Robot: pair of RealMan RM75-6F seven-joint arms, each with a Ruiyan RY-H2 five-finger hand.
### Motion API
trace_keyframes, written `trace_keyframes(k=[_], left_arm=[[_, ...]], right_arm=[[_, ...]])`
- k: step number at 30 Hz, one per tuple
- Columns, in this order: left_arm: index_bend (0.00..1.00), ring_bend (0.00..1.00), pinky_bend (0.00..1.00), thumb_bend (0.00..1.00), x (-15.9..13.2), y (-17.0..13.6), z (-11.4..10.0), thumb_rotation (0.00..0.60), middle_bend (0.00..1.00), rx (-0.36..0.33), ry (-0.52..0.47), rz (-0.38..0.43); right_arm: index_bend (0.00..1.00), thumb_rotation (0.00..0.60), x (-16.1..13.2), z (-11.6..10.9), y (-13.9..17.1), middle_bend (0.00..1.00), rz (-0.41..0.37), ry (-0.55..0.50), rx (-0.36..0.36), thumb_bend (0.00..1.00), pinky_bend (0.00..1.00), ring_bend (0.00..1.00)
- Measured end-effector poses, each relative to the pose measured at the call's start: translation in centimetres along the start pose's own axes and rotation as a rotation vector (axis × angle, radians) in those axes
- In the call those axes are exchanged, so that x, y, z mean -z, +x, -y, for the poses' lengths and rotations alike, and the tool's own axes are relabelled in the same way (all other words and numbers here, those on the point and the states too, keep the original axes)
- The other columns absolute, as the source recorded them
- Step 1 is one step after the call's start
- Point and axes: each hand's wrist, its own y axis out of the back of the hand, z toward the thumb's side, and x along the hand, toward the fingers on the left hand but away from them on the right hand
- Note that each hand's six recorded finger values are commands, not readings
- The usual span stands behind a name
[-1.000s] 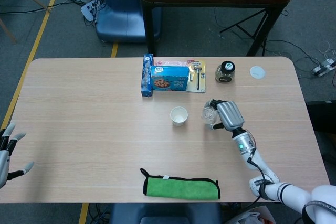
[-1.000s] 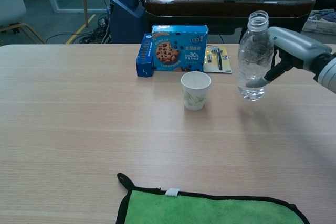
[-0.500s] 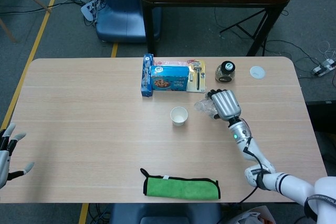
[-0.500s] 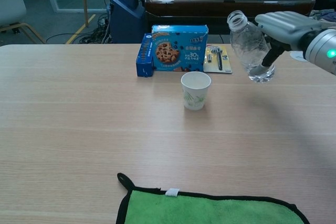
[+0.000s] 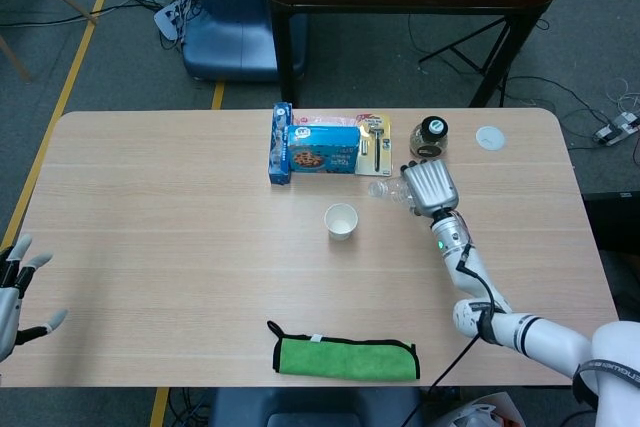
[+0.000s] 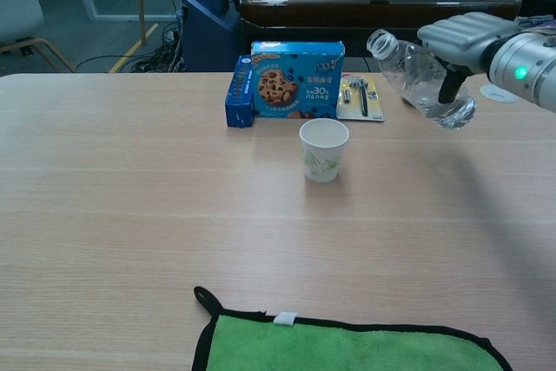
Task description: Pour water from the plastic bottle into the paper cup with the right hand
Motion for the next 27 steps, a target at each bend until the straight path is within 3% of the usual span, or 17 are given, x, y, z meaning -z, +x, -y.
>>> trace_keyframes(k=[27], left_arm=[[0.22,0.06,0.31,0.12,-0.1,-0.2,-0.2,0.600,0.02,-0.004,-0.008,0.001]], right_arm=[[0.62,0.600,-2.3,0.9,-1.9,0.65,-0.046,0.308,-0.029,0.04,0.59,0.58]])
